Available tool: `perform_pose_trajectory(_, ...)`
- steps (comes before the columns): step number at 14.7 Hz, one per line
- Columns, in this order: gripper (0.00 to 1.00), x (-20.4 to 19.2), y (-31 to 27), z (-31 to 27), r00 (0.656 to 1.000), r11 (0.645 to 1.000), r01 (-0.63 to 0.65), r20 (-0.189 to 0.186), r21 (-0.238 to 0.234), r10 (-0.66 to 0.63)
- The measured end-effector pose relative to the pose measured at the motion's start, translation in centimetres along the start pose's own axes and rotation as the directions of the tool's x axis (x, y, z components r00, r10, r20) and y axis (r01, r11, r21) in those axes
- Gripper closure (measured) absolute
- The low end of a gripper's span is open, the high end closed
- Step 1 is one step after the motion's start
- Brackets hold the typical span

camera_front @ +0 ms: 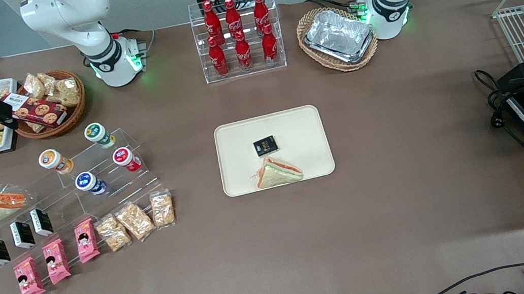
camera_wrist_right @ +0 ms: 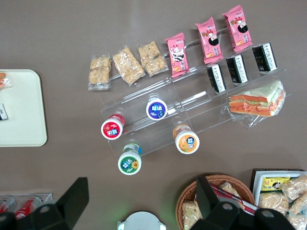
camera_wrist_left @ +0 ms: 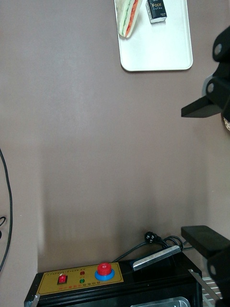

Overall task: Place green gum on tray
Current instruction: 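Move the right gripper toward the acrylic rack of snack tubs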

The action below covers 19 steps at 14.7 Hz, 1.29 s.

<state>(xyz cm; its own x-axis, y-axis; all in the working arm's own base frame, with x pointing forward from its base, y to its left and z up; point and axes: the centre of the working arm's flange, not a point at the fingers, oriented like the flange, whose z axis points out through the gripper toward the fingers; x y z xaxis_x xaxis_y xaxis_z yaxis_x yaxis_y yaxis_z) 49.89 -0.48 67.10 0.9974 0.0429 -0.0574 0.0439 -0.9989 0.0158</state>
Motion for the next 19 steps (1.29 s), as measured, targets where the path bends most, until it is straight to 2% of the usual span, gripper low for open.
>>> perform_pose_trajectory(7,0.00,0.0,0.5,0.1,1.000,1.000,-0.009,0.003,0.002,0.009)
perform_pose_trajectory(12,0.00,-0.7,0.2,1.2,1.000,1.000,-0.001,0.021,0.003,0.001)
perform_pose_trajectory(16,0.00,-4.3,-0.4,4.0,0.998,1.000,0.018,-0.055,0.005,-0.018)
perform_pose_trajectory(19,0.00,-7.2,-1.1,6.7,0.996,0.999,0.036,-0.077,0.007,-0.035)
